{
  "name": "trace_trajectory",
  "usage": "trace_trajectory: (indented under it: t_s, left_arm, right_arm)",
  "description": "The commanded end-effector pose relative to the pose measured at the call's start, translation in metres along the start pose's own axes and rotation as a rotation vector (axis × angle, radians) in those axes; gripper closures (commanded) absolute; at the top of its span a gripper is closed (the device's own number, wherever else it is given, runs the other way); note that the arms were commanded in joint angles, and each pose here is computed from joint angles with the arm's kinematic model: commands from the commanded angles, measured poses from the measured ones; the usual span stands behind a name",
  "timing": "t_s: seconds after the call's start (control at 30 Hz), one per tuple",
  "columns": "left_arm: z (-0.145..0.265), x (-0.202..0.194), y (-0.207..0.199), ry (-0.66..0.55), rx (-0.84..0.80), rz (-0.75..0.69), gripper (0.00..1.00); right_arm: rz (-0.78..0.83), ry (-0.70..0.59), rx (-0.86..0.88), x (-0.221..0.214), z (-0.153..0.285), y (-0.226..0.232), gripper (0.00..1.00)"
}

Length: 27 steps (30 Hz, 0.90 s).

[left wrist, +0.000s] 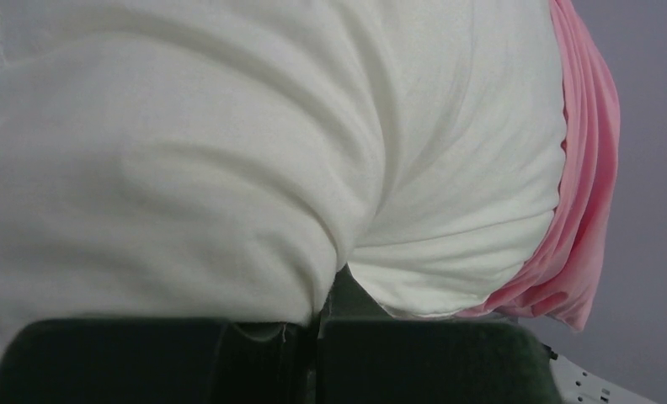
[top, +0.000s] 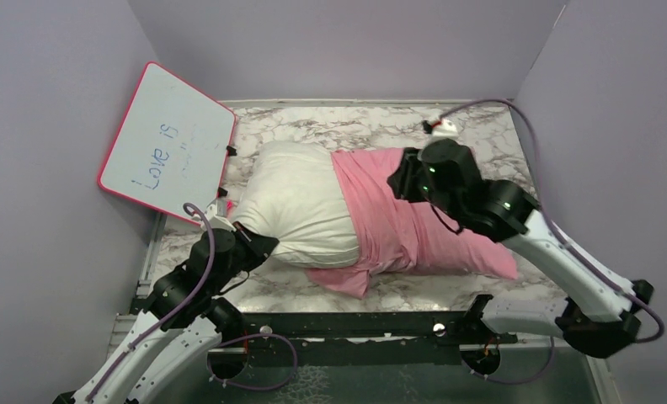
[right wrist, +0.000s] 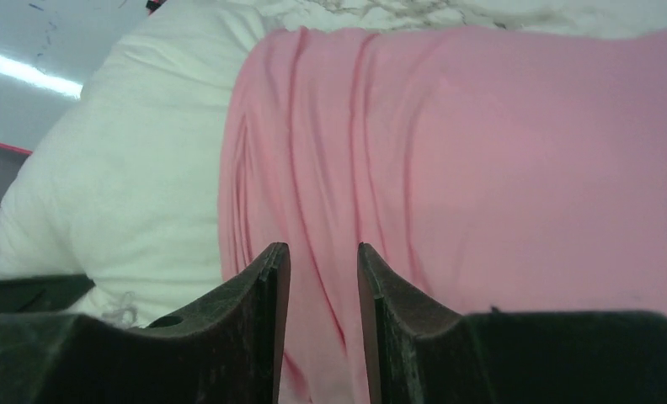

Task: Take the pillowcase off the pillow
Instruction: Remove the pillow from the pillowcase.

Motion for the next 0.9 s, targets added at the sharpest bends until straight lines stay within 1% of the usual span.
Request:
trace_trajectory:
  t_s: [0.0, 0.07, 0.13, 0.2, 0.23, 0.27, 0.3, 0.33, 0.4, 0.47, 0.5, 0.53, 0.6, 0.63, 0.67, 0.7, 0.77, 0.87]
  left_arm:
    - [-0.001, 0.000, -0.008, -0.004, -0.056, 0.032, 1.00]
    - [-0.002, -0.007, -0.004, 0.024, -0.051, 0.026, 1.00]
    - [-0.003, -0.013, -0.003, 0.061, -0.045, 0.019, 1.00]
    - [-0.001, -0.017, -0.007, 0.092, -0.057, 0.005, 1.00]
    - [0.001, -0.017, -0.011, 0.101, -0.067, -0.007, 1.00]
    - [0.005, -0.014, -0.017, 0.104, -0.081, -0.034, 0.97]
    - [0.009, -0.010, -0.023, 0.102, -0.084, -0.056, 0.84]
    - [0.014, -0.004, -0.029, 0.089, -0.080, -0.081, 0.69]
    - [0.024, 0.013, -0.037, 0.051, -0.045, -0.146, 0.41]
    - [0.037, 0.039, -0.050, -0.019, 0.000, -0.218, 0.23]
    - [0.043, 0.050, -0.056, -0.047, 0.024, -0.262, 0.18]
    - [0.047, 0.061, -0.064, -0.071, 0.040, -0.305, 0.15]
    - [0.041, 0.070, -0.082, -0.061, 0.052, -0.403, 0.10]
    - [0.033, 0.070, -0.089, -0.037, 0.058, -0.446, 0.09]
    - [0.025, 0.069, -0.096, -0.011, 0.059, -0.487, 0.04]
    - [0.013, 0.065, -0.102, 0.025, 0.058, -0.525, 0.03]
    - [-0.011, 0.057, -0.115, 0.080, 0.042, -0.578, 0.01]
    - [-0.050, 0.047, -0.122, 0.115, 0.020, -0.631, 0.01]
  right_arm:
    - [0.146, 0.034, 0.036, 0.022, -0.068, 0.031, 0.60]
    - [0.140, 0.089, 0.076, 0.025, -0.100, 0.033, 0.60]
    - [0.141, 0.143, 0.062, 0.020, -0.129, 0.026, 0.60]
    - [0.165, 0.215, 0.040, 0.004, -0.150, 0.019, 0.60]
    - [0.178, 0.268, 0.034, -0.009, -0.154, 0.017, 0.61]
    - [0.186, 0.323, 0.053, -0.025, -0.156, 0.017, 0.63]
    - [0.185, 0.373, 0.083, -0.044, -0.155, 0.018, 0.64]
    - [0.181, 0.425, 0.117, -0.068, -0.154, 0.018, 0.64]
    - [0.160, 0.518, 0.246, -0.113, -0.142, 0.025, 0.69]
    - [0.103, 0.564, 0.280, -0.148, -0.129, 0.022, 0.70]
    - [0.076, 0.572, 0.287, -0.164, -0.124, 0.020, 0.70]
    - [0.052, 0.577, 0.298, -0.178, -0.118, 0.019, 0.70]
    - [0.019, 0.586, 0.345, -0.207, -0.108, 0.019, 0.70]
    - [0.003, 0.596, 0.367, -0.220, -0.102, 0.020, 0.70]
    - [-0.007, 0.605, 0.385, -0.233, -0.098, 0.020, 0.70]
    - [-0.013, 0.609, 0.393, -0.244, -0.094, 0.020, 0.70]
    - [-0.018, 0.604, 0.363, -0.262, -0.091, 0.015, 0.72]
    - [-0.050, 0.584, 0.318, -0.277, -0.087, 0.005, 0.73]
Point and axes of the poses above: each gripper's point midway between its finger pads, its own z axis back along the fingers, its own y axis along the line the jaws close on, x = y × z, the point moved 1 cm from there along z, back along the fingers, and after that the axes turned 7 degrees about z, right-handed, at the moved point
